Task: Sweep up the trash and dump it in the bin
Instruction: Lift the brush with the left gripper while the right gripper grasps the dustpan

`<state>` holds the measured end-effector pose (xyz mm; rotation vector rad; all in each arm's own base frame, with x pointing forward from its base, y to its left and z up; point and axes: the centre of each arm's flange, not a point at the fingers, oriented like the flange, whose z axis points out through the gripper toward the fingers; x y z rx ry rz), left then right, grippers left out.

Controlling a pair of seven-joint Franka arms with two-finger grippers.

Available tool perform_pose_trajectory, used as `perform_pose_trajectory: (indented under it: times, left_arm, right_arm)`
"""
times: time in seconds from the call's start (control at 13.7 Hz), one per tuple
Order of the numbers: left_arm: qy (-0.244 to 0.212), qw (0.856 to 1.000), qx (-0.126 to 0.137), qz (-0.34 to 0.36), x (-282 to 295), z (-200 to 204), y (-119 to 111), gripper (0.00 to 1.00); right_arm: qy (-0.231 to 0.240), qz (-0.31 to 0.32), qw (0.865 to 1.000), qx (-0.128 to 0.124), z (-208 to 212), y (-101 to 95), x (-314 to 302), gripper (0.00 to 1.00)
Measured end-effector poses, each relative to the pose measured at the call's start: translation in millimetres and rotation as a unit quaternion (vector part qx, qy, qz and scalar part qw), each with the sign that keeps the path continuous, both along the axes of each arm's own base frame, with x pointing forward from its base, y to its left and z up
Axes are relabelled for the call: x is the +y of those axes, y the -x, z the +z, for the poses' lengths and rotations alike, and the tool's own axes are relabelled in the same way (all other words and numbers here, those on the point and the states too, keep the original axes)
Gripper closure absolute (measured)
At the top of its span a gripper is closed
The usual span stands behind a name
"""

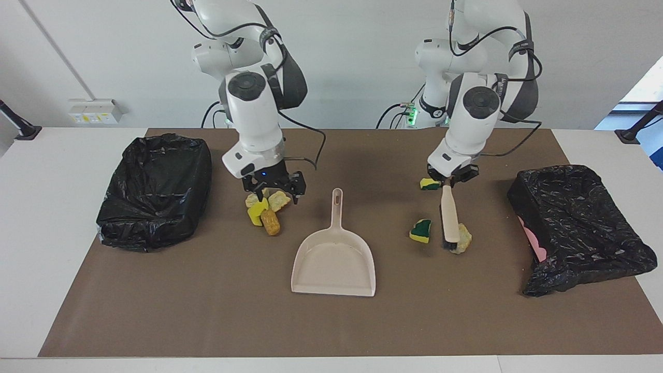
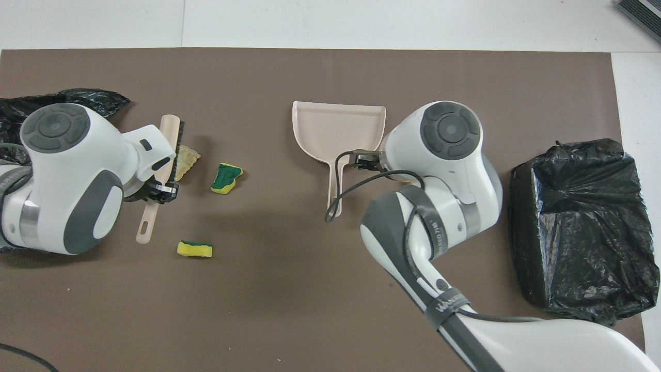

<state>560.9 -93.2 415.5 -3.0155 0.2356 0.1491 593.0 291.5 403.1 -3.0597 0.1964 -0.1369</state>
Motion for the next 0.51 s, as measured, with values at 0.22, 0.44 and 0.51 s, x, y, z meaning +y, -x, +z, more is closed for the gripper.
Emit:
perform_pose_trajectory:
  times: [0.22, 0.44, 0.51]
  left_arm:
    - [-0.017, 1.0, -0.001, 0.019, 52, -16, -21, 0.74]
    - [-0.015, 1.0, 0.007, 0.016, 84, -40, -30, 0.74]
    - [-0.014, 1.0, 0.011, 0.013, 86, -44, -29, 0.74]
  right_arm:
    - [-0.006, 0.016, 1.0, -0.005, -32, 7.1, 39, 0.0]
    - [-0.008, 0.037, 0.999, -0.002, -47, 18.9, 66, 0.0]
    - [-0.007, 0.044, 0.999, 0.001, -48, 24.5, 74, 0.0]
